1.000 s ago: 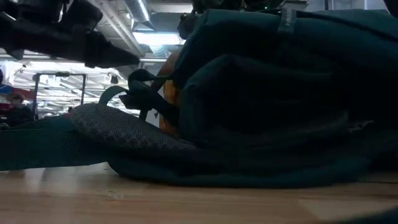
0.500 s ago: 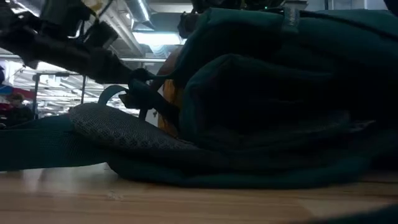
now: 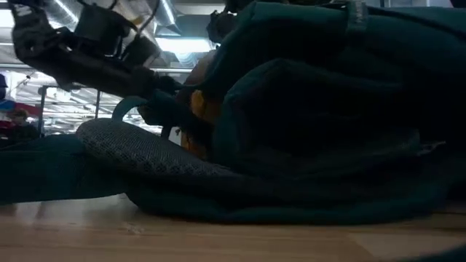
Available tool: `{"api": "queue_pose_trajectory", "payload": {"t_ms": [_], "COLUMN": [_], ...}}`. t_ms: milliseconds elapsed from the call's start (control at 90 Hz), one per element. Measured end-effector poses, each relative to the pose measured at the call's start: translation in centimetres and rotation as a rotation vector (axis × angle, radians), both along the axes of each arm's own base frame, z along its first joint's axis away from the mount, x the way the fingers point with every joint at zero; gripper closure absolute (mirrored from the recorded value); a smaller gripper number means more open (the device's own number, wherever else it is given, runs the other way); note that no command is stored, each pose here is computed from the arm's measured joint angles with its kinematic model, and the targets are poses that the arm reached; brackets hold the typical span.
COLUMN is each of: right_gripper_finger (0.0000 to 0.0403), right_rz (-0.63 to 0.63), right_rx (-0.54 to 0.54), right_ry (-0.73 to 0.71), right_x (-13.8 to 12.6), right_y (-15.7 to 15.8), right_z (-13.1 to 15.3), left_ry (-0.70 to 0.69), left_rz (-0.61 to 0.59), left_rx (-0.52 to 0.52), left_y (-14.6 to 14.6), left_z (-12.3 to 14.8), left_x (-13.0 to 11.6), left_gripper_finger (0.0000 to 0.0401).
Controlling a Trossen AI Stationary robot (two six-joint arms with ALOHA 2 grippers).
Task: Unpack backpack
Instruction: Open the brown backpack
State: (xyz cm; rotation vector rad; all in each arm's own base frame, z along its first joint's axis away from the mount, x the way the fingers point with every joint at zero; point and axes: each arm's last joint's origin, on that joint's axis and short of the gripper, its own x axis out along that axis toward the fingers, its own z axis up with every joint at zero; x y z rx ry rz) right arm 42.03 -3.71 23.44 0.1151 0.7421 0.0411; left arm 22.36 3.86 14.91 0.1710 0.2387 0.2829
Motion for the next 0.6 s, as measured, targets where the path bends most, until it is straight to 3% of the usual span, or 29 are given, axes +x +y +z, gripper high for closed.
{"api": "queue_pose_trajectory", "payload": {"t_ms": [300, 456, 600], "right_gripper_finger": [0.0400, 0.0382, 0.0335], "right_rz": [0.000, 0.004, 0.024], "right_rx": [0.001, -0.001, -0.010], "right_ry": [0.007, 0.039, 0.115], "right_x": [-0.05, -0.26, -0.85], "right_y": [0.00, 0.03, 0.15], "right_z": [-0.05, -0.27, -0.65], "left_ry": [0.029, 0.075, 0.126], "left_rz": [0.013, 0.023, 0.029], "left_rx": [0.025, 0.041, 0.038], "left_y": [0.20, 0.23, 0.24], "left_z": [-0.18, -0.52, -0.98], "left_x": [1.04, 0.93, 0.78], "left_gripper_finger": [0.0135, 0.0203, 0.0300]}}
